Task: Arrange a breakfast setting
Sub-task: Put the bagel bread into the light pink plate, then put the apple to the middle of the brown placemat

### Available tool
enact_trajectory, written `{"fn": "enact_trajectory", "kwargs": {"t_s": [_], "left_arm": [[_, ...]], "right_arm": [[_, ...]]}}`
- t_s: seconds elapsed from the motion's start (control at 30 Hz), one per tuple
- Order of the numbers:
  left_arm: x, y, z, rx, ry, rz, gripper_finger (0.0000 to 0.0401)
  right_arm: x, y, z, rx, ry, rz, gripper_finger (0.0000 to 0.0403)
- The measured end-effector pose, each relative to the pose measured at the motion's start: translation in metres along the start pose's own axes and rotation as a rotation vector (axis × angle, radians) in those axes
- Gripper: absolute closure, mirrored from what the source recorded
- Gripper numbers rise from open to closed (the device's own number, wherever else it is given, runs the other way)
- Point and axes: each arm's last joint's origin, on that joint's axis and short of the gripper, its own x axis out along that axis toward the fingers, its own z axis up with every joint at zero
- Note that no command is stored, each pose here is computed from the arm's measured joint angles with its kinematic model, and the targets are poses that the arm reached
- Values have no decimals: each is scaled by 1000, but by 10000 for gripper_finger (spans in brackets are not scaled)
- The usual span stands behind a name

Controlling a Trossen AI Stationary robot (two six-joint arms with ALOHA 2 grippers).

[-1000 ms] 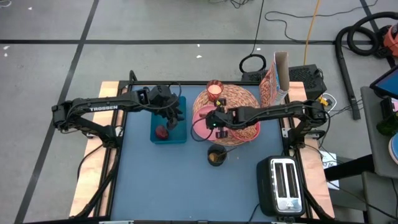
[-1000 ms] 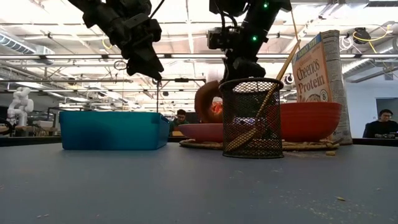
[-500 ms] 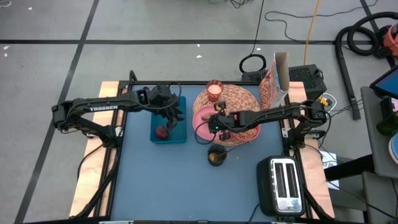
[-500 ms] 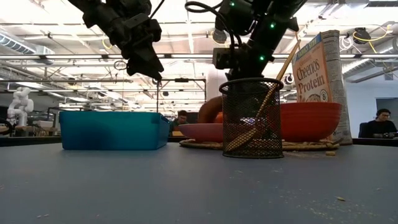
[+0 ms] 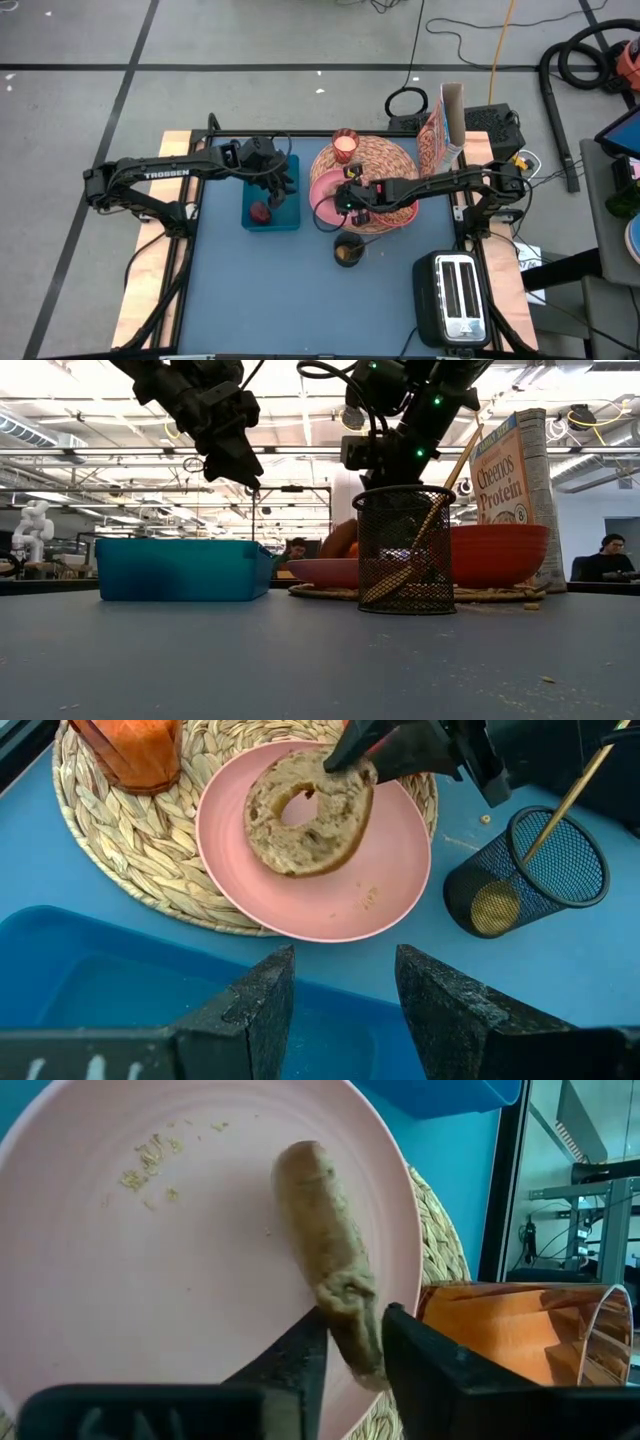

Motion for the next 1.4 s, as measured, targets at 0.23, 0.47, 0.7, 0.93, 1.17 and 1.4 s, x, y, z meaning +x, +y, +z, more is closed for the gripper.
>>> {"fn": "enact_trajectory", "kwargs": {"t_s": [0.23, 0.47, 0.7, 0.93, 1.17, 1.4], "left_arm": [[0, 0, 0, 0, 0, 0, 222], [0, 0, 0, 0, 0, 0, 222], [0, 0, 0, 0, 0, 0, 222], [0, 0, 0, 1, -3, 0, 222], [0, 0, 0, 1, -4, 0, 222], [0, 1, 0, -59, 3, 4, 222]], "right_arm": [[0, 0, 0, 1, 0, 0, 245], [0, 0, 0, 0, 0, 0, 193], [-4, 4, 3, -34, -15, 2, 177], [-22, 2, 4, -63, -60, 3, 180], [-48, -11, 3, 17, -164, 33, 181], [-78, -27, -3, 187, -258, 2, 181]]}}
